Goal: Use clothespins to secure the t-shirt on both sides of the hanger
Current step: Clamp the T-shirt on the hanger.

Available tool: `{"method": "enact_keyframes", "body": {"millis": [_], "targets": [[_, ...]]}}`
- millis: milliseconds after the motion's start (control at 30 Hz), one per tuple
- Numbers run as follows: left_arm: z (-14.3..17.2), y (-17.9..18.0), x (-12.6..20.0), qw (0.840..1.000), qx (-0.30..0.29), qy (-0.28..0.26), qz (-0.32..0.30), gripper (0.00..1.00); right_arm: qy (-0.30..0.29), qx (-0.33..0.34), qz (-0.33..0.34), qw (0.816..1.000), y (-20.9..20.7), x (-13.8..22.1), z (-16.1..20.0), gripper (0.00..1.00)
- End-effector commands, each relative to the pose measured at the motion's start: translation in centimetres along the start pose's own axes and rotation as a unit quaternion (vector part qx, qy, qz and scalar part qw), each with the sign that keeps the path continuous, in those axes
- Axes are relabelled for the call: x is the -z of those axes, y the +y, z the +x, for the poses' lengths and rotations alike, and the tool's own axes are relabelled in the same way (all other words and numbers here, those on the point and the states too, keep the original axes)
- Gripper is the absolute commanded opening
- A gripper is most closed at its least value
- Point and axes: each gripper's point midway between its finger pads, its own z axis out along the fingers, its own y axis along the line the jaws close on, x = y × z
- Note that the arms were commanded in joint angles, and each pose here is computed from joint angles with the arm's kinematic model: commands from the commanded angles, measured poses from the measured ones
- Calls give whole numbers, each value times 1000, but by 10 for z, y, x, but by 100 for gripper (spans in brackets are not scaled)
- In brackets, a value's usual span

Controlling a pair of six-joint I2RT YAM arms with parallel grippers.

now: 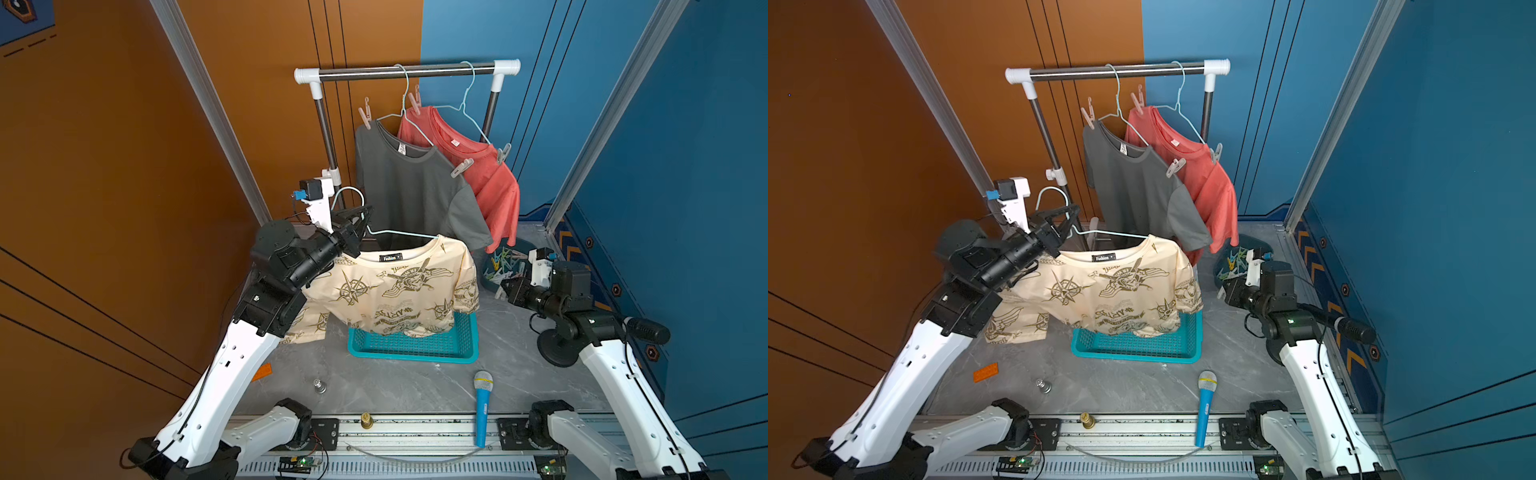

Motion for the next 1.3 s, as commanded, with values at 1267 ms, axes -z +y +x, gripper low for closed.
{"method": "enact_keyframes", "body": {"millis": [1267], "targets": [[32,-49,-62,997,-4,1,76,5,11,150,-314,937,325,4,-6,4]]}}
